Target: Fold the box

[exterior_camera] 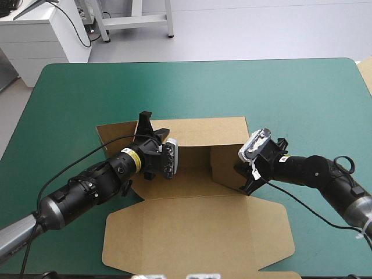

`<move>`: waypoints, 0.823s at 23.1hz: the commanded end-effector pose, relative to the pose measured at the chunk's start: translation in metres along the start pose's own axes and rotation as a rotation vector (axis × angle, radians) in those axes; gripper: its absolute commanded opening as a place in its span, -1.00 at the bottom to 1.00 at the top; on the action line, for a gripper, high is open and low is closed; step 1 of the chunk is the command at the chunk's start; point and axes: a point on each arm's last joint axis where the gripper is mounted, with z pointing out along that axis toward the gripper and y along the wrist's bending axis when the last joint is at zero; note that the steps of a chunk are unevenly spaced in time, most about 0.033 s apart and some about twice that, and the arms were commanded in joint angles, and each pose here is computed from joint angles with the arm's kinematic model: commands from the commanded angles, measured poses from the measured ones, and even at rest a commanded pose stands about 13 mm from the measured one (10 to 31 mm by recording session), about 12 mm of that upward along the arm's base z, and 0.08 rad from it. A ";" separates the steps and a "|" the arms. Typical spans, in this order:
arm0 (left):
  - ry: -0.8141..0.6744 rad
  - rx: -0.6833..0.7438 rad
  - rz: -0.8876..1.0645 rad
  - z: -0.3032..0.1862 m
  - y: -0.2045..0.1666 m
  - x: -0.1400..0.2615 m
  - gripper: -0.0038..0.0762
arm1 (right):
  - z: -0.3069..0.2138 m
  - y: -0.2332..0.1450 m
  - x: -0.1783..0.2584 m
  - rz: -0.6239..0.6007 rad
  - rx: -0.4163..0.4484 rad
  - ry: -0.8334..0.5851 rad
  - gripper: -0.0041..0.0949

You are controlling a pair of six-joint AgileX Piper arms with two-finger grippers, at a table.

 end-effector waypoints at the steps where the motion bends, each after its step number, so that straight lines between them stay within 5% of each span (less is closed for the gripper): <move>1: -0.006 0.074 -0.096 0.006 -0.016 -0.007 -0.92 | -0.005 0.004 -0.012 0.022 -0.031 -0.047 -0.67; 3: -0.009 0.073 -0.079 0.006 -0.016 -0.007 -0.92 | -0.005 0.005 -0.011 0.022 -0.043 -0.041 -0.96; 7: -0.012 0.068 -0.080 0.005 -0.014 -0.008 -0.90 | -0.005 0.004 -0.013 0.066 -0.032 -0.056 -0.96; 9: -0.039 0.045 -0.100 0.003 -0.009 -0.011 -0.74 | -0.005 0.002 -0.014 0.094 -0.012 -0.067 -0.96; 13: -0.144 -0.025 -0.095 -0.015 0.000 -0.027 -0.20 | -0.005 0.001 -0.014 0.099 -0.002 -0.072 -0.96; 16: -0.202 -0.061 -0.109 -0.034 0.005 -0.037 0.45 | -0.005 0.000 -0.015 0.117 0.010 -0.080 -0.96; 19: -0.199 -0.050 -0.141 -0.045 0.004 -0.040 0.62 | -0.005 -0.002 -0.015 0.130 0.029 -0.091 -0.95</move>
